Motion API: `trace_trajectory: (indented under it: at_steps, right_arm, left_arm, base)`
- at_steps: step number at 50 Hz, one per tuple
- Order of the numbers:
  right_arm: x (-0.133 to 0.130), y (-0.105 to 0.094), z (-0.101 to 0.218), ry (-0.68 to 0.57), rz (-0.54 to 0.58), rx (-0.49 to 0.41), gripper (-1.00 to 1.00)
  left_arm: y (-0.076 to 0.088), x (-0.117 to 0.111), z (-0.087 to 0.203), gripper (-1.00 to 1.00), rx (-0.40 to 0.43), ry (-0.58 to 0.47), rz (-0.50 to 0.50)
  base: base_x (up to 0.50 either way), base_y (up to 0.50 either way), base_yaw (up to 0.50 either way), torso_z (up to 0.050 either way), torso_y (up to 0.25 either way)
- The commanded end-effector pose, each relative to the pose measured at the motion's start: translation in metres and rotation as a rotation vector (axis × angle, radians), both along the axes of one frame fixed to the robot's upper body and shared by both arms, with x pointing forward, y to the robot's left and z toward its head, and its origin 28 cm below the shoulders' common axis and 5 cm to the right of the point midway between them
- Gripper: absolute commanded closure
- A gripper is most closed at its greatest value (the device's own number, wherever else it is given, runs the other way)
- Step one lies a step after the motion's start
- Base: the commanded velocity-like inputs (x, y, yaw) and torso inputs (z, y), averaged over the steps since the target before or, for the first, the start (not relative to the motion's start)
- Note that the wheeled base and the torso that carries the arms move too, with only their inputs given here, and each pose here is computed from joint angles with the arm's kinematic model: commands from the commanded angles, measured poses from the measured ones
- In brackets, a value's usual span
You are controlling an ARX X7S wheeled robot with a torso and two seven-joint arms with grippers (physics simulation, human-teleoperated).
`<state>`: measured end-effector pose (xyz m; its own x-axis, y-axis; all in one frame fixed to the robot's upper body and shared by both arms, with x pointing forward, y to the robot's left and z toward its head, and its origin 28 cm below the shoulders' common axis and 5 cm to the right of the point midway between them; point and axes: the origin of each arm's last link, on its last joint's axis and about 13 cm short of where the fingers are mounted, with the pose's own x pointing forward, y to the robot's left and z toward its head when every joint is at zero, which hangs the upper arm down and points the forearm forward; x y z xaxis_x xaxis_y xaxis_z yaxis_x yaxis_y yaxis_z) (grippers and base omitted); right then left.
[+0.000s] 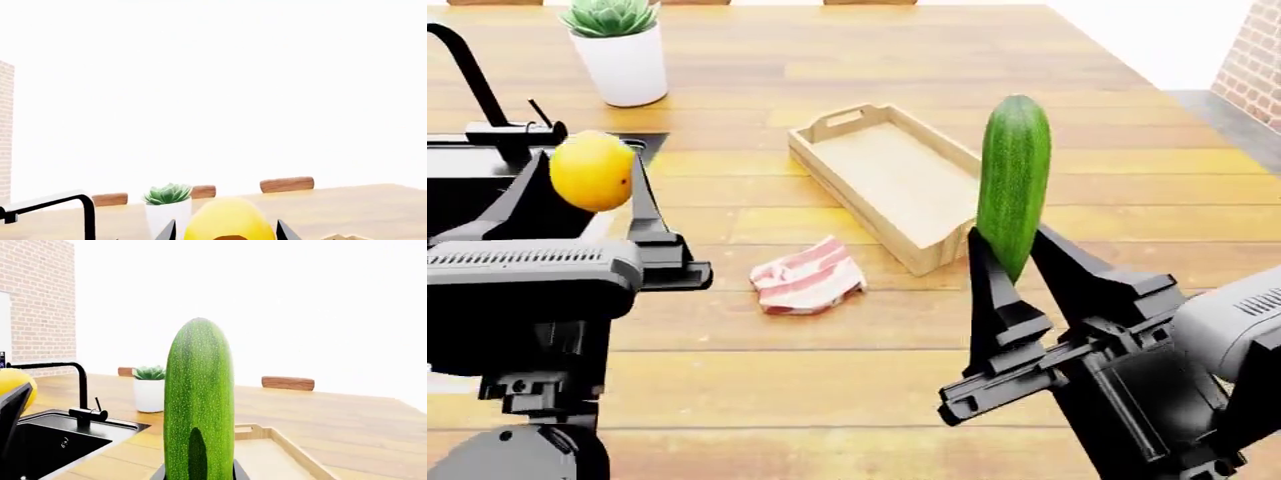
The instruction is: Pick up the fruits and vegetables and place them in the sink. Turn on the sink faucet to wash them. Then turn the sink off and put them in the tray.
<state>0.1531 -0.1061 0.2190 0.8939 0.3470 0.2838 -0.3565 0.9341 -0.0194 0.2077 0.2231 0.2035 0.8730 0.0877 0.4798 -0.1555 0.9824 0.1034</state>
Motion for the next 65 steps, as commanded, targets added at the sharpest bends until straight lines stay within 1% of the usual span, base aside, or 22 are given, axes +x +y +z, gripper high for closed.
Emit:
trace_trajectory:
  at_steps: [1,3,5,7,10,11,14,18,25,32,46,51,53,59,62,65]
  right_arm:
    - [0.045,-0.014,0.081,0.092,-0.047,-0.018,1.0]
    - [0.073,-0.019,0.104,0.164,-0.097,-0.03,1.0]
    - [0.104,-0.024,0.115,0.228,-0.173,-0.038,1.0]
    - [0.132,-0.028,0.121,0.282,-0.238,-0.04,1.0]
    - [0.163,-0.032,0.126,0.339,-0.301,-0.033,1.0]
    - [0.171,-0.033,0.127,0.353,-0.321,-0.039,1.0]
    - [0.19,-0.037,0.13,0.384,-0.389,-0.014,1.0]
    - [0.203,-0.037,0.124,0.425,-0.437,0.009,1.0]
    - [0.204,-0.037,0.121,0.44,-0.446,-0.002,1.0]
    - [0.203,-0.035,0.121,0.435,-0.433,-0.015,1.0]
    - [0.204,-0.027,0.114,0.432,-0.365,-0.064,1.0]
    - [0.204,-0.024,0.109,0.441,-0.331,-0.083,1.0]
    - [0.203,-0.023,0.108,0.436,-0.297,-0.086,1.0]
    - [0.202,-0.016,0.099,0.569,-0.202,-0.165,1.0]
    - [0.198,-0.012,0.096,0.653,-0.15,-0.237,1.0]
    - [0.195,-0.008,0.095,0.71,-0.11,-0.275,1.0]
  left_arm:
    - [-0.021,0.048,0.081,1.0,-0.111,-0.018,0.059]
    - [-0.027,0.071,0.104,1.0,-0.13,0.009,0.037]
    - [-0.031,0.098,0.117,1.0,-0.133,0.065,0.007]
    - [-0.035,0.124,0.122,1.0,-0.107,0.113,-0.008]
    - [-0.038,0.156,0.124,1.0,-0.105,0.197,-0.033]
    - [-0.038,0.164,0.125,1.0,-0.107,0.217,-0.04]
    - [-0.041,0.183,0.127,1.0,-0.103,0.275,-0.038]
    - [-0.042,0.197,0.125,1.0,-0.09,0.322,-0.026]
    - [-0.04,0.198,0.125,1.0,-0.07,0.324,-0.013]
    - [-0.038,0.198,0.127,1.0,-0.076,0.32,-0.002]
    - [-0.038,0.198,0.123,1.0,-0.081,0.321,-0.005]
    - [-0.036,0.197,0.12,1.0,-0.082,0.323,-0.007]
    - [-0.036,0.197,0.12,1.0,-0.083,0.324,-0.009]
    - [-0.034,0.192,0.121,1.0,-0.085,0.315,-0.021]
    - [-0.033,0.191,0.122,1.0,-0.087,0.31,-0.024]
    - [-0.033,0.19,0.122,1.0,-0.082,0.309,-0.02]
  base:
    - [0.0,0.0,0.0,0.0,0.0]
    - [0.0,0.0,0.0,0.0,0.0]
    - [0.0,0.0,0.0,0.0,0.0]
    - [0.0,0.0,0.0,0.0,0.0]
    - [0.0,0.0,0.0,0.0,0.0]
    - [0.0,0.0,0.0,0.0,0.0]
    - [0.0,0.0,0.0,0.0,0.0]
    - [0.37,-0.02,0.0,0.0,0.0]
    - [0.5,-0.05,0.0,0.0,0.003]
    - [0.5,-0.07,0.0,0.0,0.002]
    - [0.5,-0.12,0.0,0.001,0.002]
    - [0.5,-0.05,0.0,0.0,0.002]
    - [0.5,-0.05,0.0,0.0,0.0]
    - [0.0,0.0,0.0,0.0,0.0]
    - [0.0,0.0,0.0,0.0,0.0]
    - [0.0,0.0,0.0,0.0,0.003]
